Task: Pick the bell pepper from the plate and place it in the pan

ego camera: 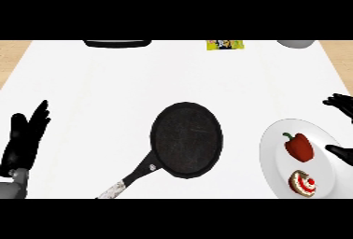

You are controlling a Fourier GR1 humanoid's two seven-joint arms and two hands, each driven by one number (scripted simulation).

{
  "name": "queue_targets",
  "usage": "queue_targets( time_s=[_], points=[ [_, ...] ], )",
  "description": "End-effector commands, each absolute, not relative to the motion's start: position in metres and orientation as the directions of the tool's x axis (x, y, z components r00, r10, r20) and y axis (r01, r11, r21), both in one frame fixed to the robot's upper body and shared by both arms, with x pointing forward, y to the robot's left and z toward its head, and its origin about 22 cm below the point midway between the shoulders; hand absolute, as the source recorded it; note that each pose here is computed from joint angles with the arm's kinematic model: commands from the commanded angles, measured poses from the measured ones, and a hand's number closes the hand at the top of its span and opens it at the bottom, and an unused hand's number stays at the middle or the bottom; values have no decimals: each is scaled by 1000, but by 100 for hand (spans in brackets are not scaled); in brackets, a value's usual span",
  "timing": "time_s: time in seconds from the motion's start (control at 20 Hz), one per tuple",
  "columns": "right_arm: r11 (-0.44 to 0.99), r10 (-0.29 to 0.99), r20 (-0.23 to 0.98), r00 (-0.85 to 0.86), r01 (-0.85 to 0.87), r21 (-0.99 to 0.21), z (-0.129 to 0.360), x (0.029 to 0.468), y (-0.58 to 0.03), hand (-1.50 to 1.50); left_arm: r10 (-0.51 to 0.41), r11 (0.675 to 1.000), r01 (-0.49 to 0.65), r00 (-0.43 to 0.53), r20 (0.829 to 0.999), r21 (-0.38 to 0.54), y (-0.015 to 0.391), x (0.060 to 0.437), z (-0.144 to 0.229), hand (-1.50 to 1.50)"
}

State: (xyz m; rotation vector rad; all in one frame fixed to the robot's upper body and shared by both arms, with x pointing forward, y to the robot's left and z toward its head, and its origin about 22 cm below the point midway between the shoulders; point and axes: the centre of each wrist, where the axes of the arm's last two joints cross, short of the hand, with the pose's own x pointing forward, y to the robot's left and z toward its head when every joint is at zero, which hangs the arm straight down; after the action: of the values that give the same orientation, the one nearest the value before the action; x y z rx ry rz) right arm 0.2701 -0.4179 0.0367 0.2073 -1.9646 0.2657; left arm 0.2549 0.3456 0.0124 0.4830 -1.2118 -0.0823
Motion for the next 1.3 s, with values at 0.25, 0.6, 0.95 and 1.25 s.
queue_targets(
  time_s=[0.25,0.6,0.95,1.25],
  points=[
    [808,324,831,-452,-325,-492,110,263,-456,-150,-318,896,-177,384,867,407,341,265,16,0],
    [429,703,562,-436,-371,-824,167,279,-423,-150,-330,890,-186,369,869,417,349,271,16,0],
    [128,852,310,-422,-408,-904,176,280,-376,-150,-338,886,-184,371,865,425,348,266,13,0],
    [3,880,222,-419,-463,-886,134,263,-335,-150,-328,884,-202,373,868,421,338,260,3,0]
  ],
)
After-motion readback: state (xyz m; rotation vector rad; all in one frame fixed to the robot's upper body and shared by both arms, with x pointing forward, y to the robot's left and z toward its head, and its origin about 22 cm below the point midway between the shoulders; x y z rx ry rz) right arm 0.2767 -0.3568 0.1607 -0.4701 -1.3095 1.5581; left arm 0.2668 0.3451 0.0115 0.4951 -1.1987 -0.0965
